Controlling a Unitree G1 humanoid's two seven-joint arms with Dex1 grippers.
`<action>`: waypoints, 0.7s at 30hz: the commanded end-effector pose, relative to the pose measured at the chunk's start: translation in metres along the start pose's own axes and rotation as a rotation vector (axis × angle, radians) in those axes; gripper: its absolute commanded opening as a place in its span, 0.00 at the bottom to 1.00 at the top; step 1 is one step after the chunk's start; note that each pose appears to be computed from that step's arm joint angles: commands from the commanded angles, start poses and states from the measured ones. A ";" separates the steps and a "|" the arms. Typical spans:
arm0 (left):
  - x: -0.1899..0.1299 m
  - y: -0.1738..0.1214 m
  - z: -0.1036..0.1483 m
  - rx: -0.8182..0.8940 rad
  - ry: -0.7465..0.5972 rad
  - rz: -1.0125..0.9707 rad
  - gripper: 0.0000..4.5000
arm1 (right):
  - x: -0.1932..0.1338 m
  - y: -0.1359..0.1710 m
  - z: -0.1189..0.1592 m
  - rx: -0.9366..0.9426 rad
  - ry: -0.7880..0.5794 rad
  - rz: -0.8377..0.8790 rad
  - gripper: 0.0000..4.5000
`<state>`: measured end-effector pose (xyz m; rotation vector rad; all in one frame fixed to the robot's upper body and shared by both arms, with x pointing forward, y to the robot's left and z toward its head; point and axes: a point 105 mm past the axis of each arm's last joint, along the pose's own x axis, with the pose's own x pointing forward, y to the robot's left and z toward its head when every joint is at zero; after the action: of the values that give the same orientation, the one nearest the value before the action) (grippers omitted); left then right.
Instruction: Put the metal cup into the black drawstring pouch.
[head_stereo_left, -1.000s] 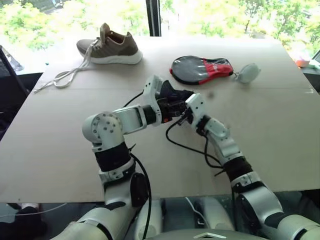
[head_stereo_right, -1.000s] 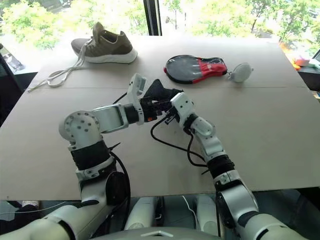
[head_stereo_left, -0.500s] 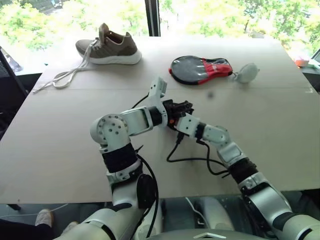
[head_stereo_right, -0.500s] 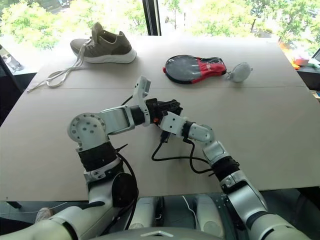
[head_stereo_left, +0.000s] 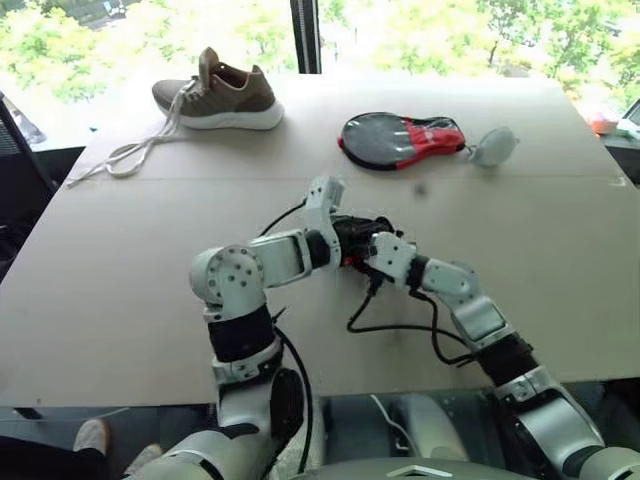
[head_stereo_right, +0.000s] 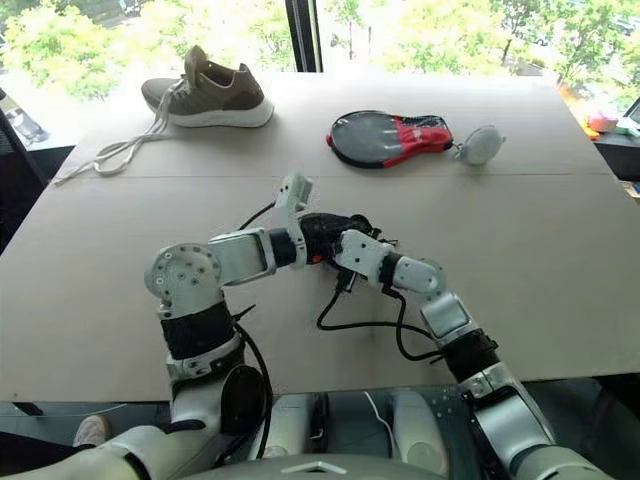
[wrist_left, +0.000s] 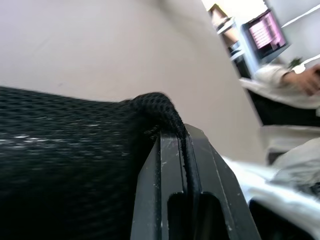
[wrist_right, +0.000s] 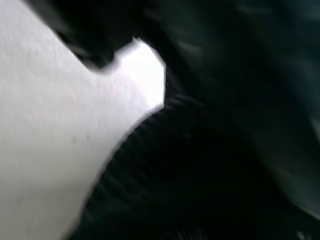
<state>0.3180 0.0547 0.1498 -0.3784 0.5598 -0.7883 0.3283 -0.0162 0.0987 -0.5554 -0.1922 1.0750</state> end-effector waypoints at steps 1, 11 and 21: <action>-0.006 0.001 0.007 0.072 -0.031 0.017 0.00 | -0.001 -0.021 0.027 -0.107 -0.046 -0.054 0.56; -0.045 0.037 0.011 0.201 -0.120 0.202 0.00 | -0.025 -0.029 0.062 -0.114 -0.032 -0.026 0.84; -0.084 0.042 0.022 0.242 -0.248 0.117 0.00 | -0.057 -0.034 0.042 -0.022 0.104 -0.035 0.99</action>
<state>0.3116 0.1463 0.1502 -0.2154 0.3538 -0.6228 0.3103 -0.0628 0.1493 -0.6001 -0.0805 1.0443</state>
